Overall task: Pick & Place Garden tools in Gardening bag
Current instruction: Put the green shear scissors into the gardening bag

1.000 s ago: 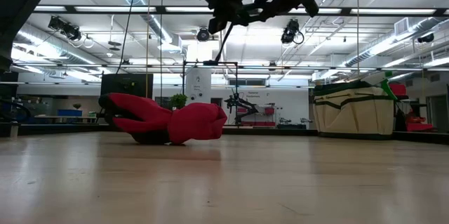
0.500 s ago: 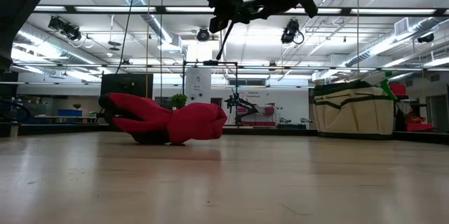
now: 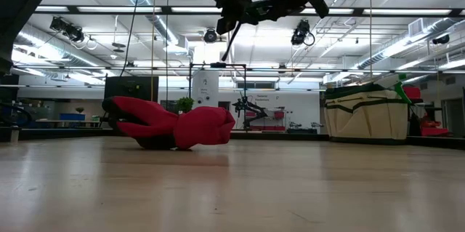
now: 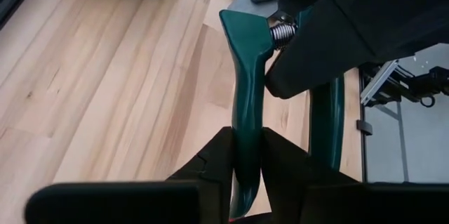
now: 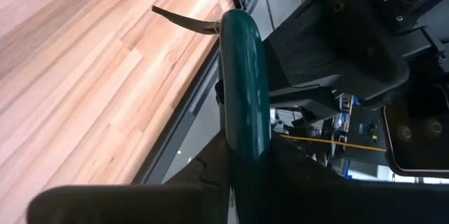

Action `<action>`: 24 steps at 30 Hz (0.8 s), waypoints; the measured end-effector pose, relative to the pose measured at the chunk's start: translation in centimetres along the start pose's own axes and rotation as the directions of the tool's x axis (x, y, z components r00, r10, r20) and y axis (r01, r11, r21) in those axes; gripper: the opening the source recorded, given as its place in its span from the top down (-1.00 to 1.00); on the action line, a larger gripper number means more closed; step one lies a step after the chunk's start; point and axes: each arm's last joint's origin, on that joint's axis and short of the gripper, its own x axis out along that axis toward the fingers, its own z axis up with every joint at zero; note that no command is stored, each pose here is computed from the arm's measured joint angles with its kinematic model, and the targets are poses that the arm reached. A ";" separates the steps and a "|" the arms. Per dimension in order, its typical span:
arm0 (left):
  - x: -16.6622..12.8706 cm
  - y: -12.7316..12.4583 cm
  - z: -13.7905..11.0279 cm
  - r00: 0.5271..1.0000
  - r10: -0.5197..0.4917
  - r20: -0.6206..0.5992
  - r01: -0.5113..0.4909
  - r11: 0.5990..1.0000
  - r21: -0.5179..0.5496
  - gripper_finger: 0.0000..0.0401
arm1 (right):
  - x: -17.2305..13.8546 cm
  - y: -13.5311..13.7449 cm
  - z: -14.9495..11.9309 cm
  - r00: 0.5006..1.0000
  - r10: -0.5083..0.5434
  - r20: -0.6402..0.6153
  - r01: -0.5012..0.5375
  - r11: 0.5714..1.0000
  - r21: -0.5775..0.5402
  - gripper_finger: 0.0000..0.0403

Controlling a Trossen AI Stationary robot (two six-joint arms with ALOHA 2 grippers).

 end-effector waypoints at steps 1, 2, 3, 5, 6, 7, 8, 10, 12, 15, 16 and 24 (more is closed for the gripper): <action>0.0 0.0 0.0 1.000 0.000 0.001 0.000 1.000 0.000 0.62 | 0.0 0.0 0.0 1.000 0.000 0.000 0.000 1.000 0.000 0.72; 0.0 0.0 0.0 1.000 -0.001 0.003 0.001 1.000 0.001 0.59 | 0.0 0.0 0.0 1.000 0.002 0.000 -0.002 1.000 0.000 0.73; 0.0 0.0 0.1 1.000 -0.001 0.009 0.001 1.000 0.004 0.55 | 0.0 0.1 0.0 1.000 0.009 0.000 -0.009 1.000 -0.001 0.73; -0.1 0.0 0.1 1.000 -0.005 0.009 0.005 1.000 0.004 0.50 | 0.0 0.1 0.0 1.000 0.010 0.000 -0.010 1.000 0.000 0.74; -0.1 0.0 0.1 1.000 -0.005 0.009 0.005 1.000 0.004 0.47 | 0.0 0.1 0.0 1.000 0.009 0.000 -0.009 1.000 0.000 0.74; -0.1 0.0 0.1 1.000 -0.004 0.008 0.004 1.000 0.003 0.46 | 0.0 0.1 0.0 1.000 0.009 0.000 -0.009 1.000 0.000 0.74; -0.1 0.0 0.1 1.000 -0.004 0.007 0.004 1.000 0.003 0.44 | 0.0 0.1 0.0 1.000 0.009 0.000 -0.009 1.000 0.000 0.74; -0.1 0.0 0.1 1.000 -0.004 0.007 0.004 1.000 0.003 0.41 | 0.0 0.1 0.0 1.000 0.009 0.000 -0.009 1.000 0.003 0.74; -0.1 0.0 0.0 1.000 -0.003 0.003 0.003 1.000 0.000 0.38 | 0.0 0.1 0.0 1.000 0.008 0.000 -0.008 1.000 0.003 0.74; -0.1 0.1 0.0 1.000 -0.001 0.003 0.001 1.000 -0.004 0.35 | 0.0 0.1 0.0 1.000 0.007 0.000 -0.007 1.000 0.004 0.74; -0.2 0.2 0.0 1.000 0.001 0.002 -0.001 1.000 -0.007 0.34 | 0.0 0.1 0.0 1.000 0.005 -0.001 -0.005 1.000 0.004 0.74; -1.5 1.0 0.1 0.999 -0.051 0.004 0.051 0.998 -0.035 0.34 | -0.1 0.0 0.0 1.000 -0.002 -0.007 0.002 1.000 0.005 0.74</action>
